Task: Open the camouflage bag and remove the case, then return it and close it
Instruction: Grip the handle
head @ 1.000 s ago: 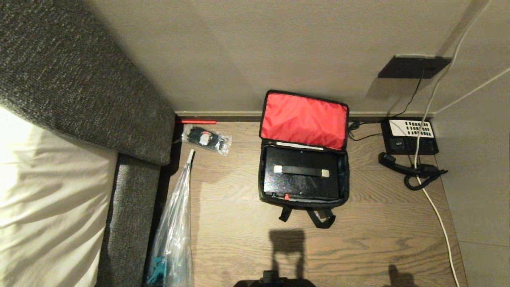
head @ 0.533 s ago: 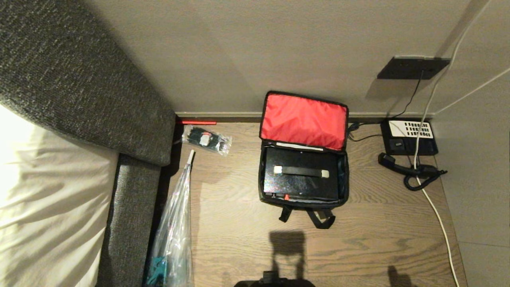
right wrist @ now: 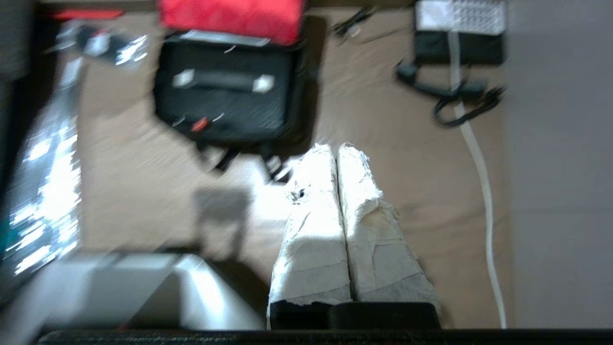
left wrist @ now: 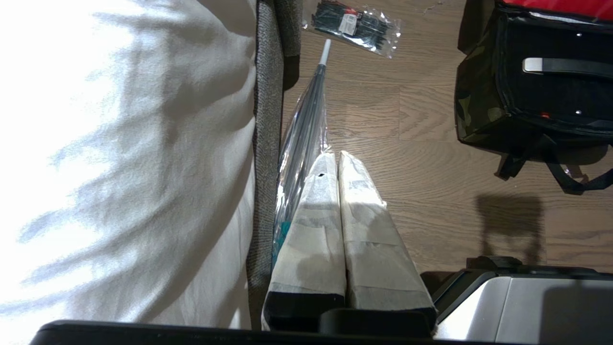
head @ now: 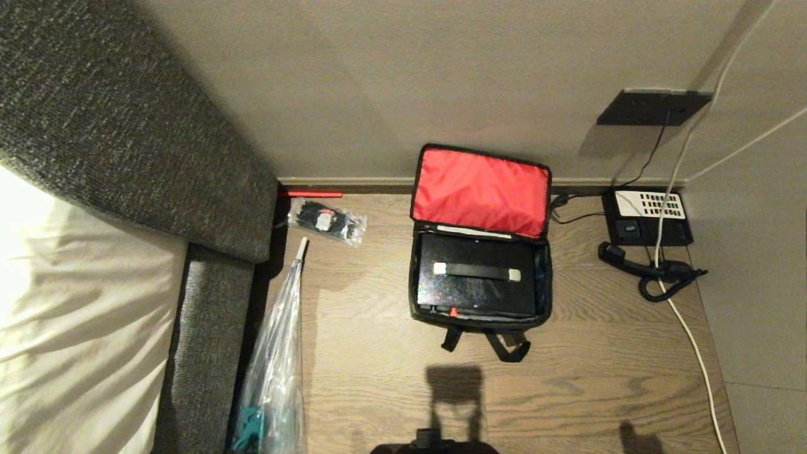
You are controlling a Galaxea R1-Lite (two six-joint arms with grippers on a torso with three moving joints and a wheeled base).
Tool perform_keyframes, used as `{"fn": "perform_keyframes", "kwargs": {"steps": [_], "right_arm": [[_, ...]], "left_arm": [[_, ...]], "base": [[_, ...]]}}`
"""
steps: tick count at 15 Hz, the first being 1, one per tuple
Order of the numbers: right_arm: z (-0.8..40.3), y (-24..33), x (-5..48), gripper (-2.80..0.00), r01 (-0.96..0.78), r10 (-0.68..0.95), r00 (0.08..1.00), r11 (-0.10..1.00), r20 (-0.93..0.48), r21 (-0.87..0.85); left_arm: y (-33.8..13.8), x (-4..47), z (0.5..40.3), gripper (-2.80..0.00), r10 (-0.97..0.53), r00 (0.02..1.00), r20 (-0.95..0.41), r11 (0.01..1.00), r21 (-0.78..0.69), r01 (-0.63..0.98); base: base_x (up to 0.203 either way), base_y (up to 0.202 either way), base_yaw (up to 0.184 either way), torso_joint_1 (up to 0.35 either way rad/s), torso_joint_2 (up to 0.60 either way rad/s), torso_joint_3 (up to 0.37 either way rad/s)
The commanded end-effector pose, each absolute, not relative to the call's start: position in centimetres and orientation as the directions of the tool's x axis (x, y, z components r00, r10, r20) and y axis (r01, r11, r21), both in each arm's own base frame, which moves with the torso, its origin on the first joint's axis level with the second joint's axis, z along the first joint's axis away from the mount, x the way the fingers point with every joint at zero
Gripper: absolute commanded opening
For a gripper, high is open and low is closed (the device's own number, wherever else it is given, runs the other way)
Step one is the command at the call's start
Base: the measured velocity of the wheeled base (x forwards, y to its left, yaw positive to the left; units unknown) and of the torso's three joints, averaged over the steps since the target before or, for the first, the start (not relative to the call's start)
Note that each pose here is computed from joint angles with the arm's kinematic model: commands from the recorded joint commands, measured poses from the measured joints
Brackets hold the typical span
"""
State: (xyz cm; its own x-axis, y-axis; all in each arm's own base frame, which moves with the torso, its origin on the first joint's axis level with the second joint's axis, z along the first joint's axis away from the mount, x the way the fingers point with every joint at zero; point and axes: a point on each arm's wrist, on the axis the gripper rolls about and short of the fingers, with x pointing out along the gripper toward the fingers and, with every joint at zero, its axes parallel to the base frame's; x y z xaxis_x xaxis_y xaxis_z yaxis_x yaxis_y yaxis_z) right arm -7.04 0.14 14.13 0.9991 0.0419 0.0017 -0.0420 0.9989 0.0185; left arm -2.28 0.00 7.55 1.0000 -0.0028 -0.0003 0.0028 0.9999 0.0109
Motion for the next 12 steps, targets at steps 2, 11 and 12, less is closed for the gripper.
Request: {"fn": "perform_keyframes", "kwargs": {"steps": [2, 11, 12], "right_arm": [[16.8, 0.2, -9.1, -2.80, -0.075, 0.089, 0.977, 0.994, -0.195, 0.081], [22.4, 1.8, 21.2, -2.80, -0.142, 0.059, 0.654, 0.989, -0.754, -0.046], [21.0, 2.9, 24.6, -2.80, -0.202, 0.062, 0.657, 0.975, -0.751, -0.096]], "left_arm": [[0.0, -2.3, 7.5, -2.80, -0.003, 1.000, 0.000, 1.000, 0.009, 0.003], [0.0, -2.3, 7.6, -2.80, -0.003, 1.000, 0.002, 1.000, 0.011, 0.003], [0.0, -2.3, 7.6, -2.80, -0.003, 1.000, 0.002, 1.000, 0.011, 0.003]], "base": [[0.000, 0.000, 0.000, 0.000, 0.00, 0.000], [0.000, 0.000, 0.000, 0.000, 0.00, 0.000], [0.000, 0.000, 0.000, 0.000, 0.00, 0.000]]}}
